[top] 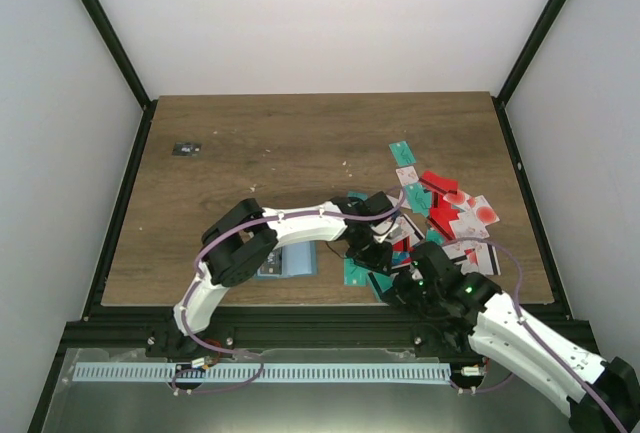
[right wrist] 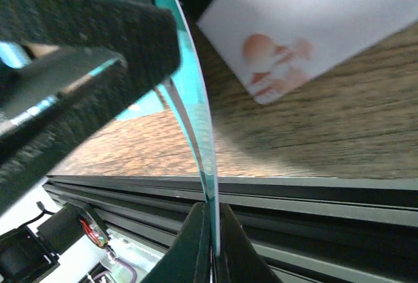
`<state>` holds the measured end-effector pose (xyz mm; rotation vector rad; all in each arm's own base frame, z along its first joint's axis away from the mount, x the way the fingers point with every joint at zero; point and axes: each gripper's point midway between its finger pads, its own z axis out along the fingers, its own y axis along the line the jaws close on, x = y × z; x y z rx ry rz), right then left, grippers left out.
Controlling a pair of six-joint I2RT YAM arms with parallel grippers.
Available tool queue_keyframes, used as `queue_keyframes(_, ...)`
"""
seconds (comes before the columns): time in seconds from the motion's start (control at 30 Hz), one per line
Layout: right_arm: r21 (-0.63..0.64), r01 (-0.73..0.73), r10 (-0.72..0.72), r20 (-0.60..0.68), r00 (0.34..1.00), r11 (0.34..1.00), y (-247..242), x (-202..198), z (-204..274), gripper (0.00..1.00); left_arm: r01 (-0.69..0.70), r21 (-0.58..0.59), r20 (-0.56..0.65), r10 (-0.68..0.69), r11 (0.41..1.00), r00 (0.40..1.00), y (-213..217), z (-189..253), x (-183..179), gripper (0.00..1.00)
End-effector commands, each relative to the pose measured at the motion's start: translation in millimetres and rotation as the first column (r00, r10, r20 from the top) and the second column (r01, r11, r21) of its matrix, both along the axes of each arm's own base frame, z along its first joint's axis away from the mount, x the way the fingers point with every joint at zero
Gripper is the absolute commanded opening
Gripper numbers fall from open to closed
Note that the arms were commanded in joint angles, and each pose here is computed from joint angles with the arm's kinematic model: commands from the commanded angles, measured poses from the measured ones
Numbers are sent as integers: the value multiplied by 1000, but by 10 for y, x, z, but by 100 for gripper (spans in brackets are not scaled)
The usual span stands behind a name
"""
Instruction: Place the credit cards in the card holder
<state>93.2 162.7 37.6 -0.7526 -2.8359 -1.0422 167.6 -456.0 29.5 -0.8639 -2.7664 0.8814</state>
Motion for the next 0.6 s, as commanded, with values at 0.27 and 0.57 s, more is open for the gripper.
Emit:
queue_keyframes(0.27, 85, -3, -20, 278, 960, 996, 203, 504, 778, 1, -209, -81, 132, 218, 975, 967, 430, 1080, 576, 33)
queue_keyframes(0.57, 136, -29, -44, 504, 862, 990, 356, 883, 1537, 1, -421, -142, 268, 444, 896, 855, 1154, 1866, 1021, 33)
